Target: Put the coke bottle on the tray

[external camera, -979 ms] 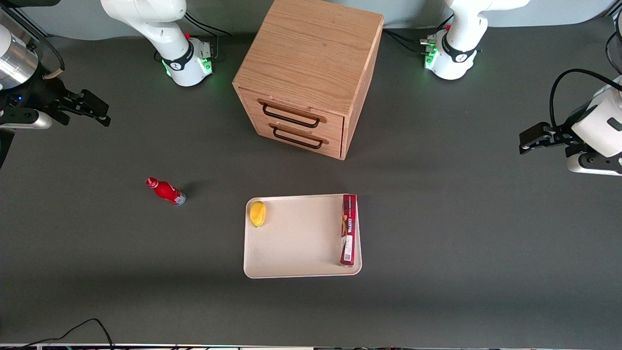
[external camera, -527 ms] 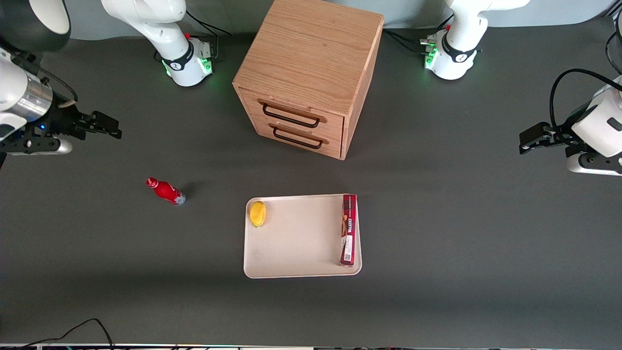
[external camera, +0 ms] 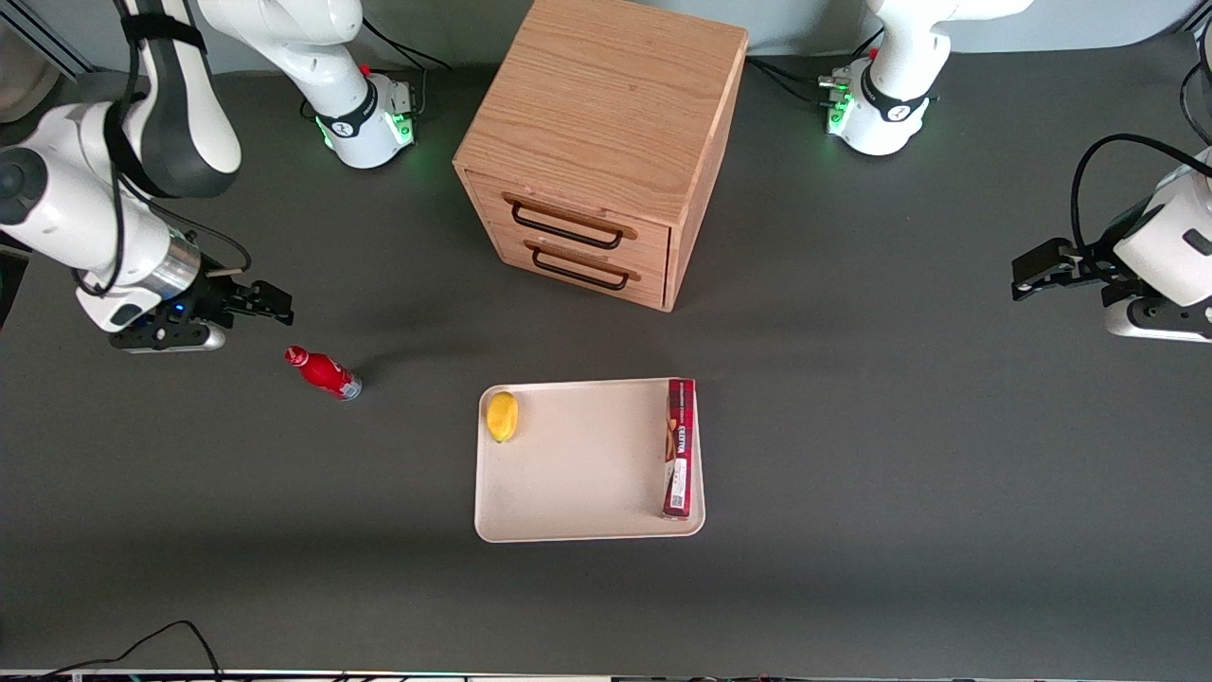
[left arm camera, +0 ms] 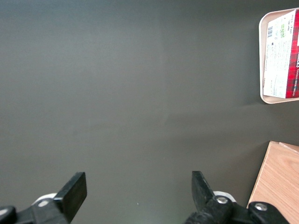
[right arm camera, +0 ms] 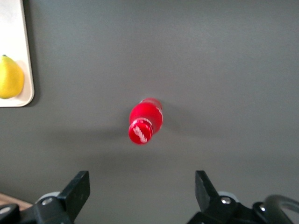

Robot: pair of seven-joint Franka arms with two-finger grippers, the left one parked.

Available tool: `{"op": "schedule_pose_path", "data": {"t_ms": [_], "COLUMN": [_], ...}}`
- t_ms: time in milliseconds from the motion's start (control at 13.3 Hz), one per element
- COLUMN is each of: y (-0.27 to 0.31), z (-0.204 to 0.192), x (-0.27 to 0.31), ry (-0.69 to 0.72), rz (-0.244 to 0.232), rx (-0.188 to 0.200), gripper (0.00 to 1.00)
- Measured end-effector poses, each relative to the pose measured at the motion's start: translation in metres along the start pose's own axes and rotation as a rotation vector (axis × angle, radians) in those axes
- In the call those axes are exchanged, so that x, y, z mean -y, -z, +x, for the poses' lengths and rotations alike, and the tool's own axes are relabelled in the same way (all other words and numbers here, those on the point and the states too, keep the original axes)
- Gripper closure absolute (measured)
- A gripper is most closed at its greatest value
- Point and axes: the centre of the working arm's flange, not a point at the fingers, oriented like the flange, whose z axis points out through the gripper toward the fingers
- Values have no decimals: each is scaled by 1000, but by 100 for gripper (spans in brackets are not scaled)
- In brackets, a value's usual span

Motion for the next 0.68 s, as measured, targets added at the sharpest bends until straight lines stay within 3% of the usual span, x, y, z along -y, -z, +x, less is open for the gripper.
{"op": "schedule_pose_path", "data": {"t_ms": [452, 678], "y": [-64, -74], "z": [25, 28], "x": [8, 11], "ry": [16, 19], "rz": [20, 24], "rx": [-53, -52], "gripper": [2, 11]}}
